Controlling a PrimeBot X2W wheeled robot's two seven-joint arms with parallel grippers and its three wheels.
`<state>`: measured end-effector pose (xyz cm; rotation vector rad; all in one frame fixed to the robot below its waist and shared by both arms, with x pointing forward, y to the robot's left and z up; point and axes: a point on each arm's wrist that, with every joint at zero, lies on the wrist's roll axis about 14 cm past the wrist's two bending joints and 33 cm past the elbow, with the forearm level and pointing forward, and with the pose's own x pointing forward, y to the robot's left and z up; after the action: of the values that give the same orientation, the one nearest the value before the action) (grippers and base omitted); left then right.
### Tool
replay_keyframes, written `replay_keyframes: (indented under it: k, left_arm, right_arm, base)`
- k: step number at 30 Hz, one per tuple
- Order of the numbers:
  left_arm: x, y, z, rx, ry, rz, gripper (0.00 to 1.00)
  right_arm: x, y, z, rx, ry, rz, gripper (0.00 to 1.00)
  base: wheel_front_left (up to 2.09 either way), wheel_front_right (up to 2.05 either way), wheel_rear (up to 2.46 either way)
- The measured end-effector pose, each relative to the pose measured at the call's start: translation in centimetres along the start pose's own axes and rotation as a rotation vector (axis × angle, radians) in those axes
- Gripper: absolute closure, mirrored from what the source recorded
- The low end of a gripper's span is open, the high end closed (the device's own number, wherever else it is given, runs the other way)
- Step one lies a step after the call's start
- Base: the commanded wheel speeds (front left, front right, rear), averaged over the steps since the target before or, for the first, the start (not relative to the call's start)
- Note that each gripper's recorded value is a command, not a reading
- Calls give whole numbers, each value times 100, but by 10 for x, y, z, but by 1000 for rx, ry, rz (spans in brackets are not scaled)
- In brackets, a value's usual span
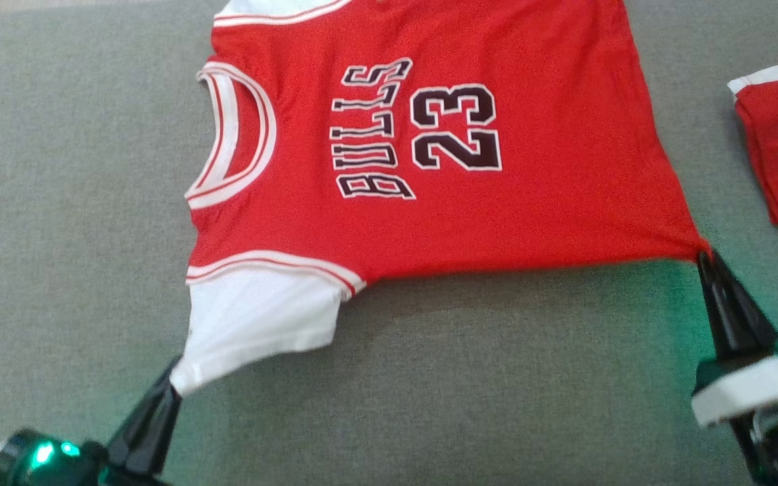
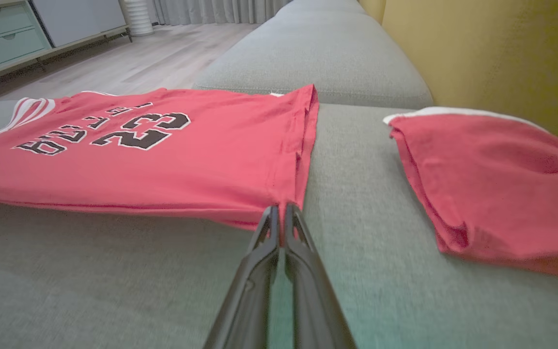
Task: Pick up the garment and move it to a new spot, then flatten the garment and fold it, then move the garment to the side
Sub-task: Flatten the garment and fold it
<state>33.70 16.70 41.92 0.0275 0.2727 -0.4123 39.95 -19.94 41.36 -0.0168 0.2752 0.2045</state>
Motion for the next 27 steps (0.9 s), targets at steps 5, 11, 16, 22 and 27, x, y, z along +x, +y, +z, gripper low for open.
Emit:
replay_keyframes:
  k: [5, 11, 16, 22, 27]
  left_arm:
    - [-23, -17, -17, -71, 54, -13, 100]
    - [-38, -21, -12, -91, 52, -23, 100]
    - [-21, -10, 12, -45, -20, -23, 100]
    - [25, 7, 56, 76, -143, -44, 100]
    - [60, 21, 69, 148, -160, -52, 100]
  right_arm:
    - [-35, 3, -19, 38, 65, -30, 100]
    - [-56, 0, -11, 43, 68, -49, 100]
    - [-48, -4, -5, 39, 76, -56, 100]
    - [-7, -9, 13, 50, 41, -61, 100]
    - [26, -13, 20, 37, 47, -61, 100]
  base:
    - [0, 0, 0]
    - [0, 0, 0]
    - [0, 0, 0]
    - [0, 0, 0]
    - [0, 0, 0]
